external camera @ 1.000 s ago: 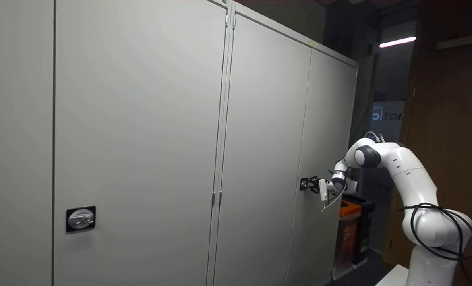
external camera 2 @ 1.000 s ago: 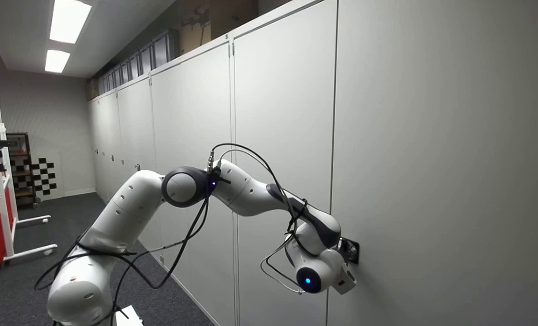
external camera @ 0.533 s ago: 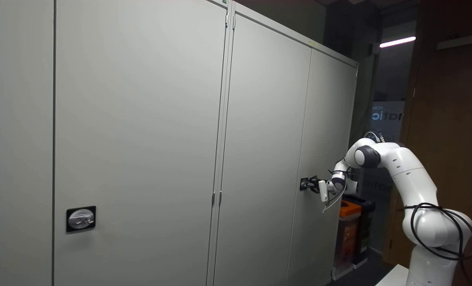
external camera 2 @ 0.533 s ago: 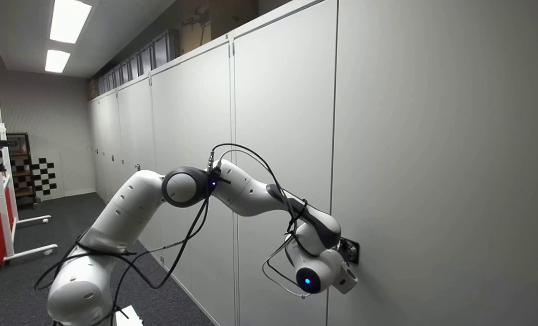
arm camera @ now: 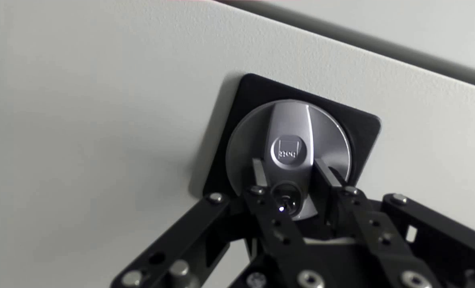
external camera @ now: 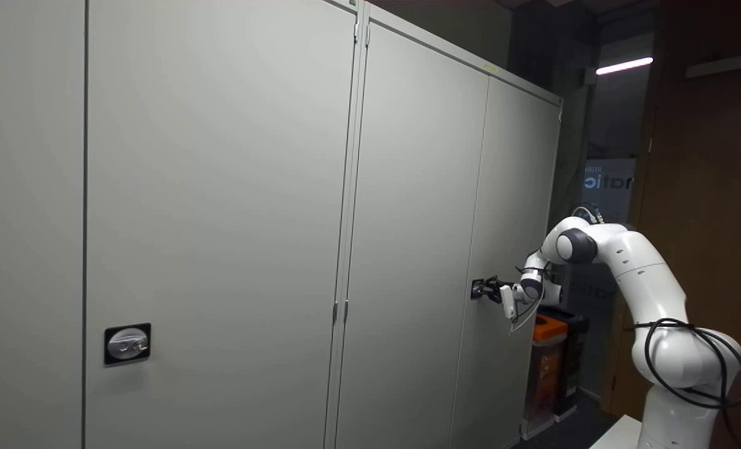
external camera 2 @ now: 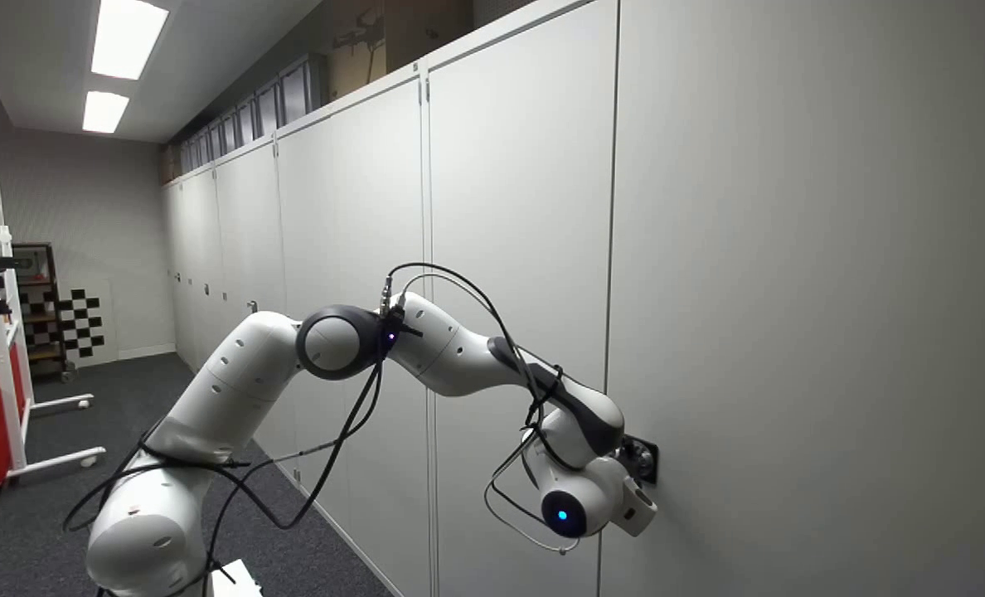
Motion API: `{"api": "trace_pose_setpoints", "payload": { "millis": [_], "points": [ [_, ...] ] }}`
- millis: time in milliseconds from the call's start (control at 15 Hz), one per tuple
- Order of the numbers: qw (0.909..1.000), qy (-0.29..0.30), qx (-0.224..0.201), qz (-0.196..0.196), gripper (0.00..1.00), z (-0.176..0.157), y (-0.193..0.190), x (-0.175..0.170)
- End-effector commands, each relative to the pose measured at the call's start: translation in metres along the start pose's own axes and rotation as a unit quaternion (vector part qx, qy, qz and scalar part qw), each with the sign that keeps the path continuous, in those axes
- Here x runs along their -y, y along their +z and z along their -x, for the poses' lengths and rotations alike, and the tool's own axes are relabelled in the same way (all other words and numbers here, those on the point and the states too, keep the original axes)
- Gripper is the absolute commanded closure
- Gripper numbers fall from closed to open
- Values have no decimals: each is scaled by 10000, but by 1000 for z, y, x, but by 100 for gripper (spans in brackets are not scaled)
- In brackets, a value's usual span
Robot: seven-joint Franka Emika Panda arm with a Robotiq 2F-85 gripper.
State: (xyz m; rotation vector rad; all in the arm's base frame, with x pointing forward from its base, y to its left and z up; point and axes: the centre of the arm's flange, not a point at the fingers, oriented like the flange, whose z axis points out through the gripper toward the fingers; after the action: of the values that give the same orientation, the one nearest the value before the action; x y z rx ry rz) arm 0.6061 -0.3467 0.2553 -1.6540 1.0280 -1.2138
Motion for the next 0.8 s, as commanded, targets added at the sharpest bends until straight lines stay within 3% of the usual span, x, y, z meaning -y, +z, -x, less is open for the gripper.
{"api": "trace_pose_setpoints", "payload": {
  "millis": [0, 733],
  "points": [
    [9984, -364, -414, -147, 92, -25, 22, 4],
    [9940, -929, -552, -195, 92, -26, 23, 1]
  ]
}}
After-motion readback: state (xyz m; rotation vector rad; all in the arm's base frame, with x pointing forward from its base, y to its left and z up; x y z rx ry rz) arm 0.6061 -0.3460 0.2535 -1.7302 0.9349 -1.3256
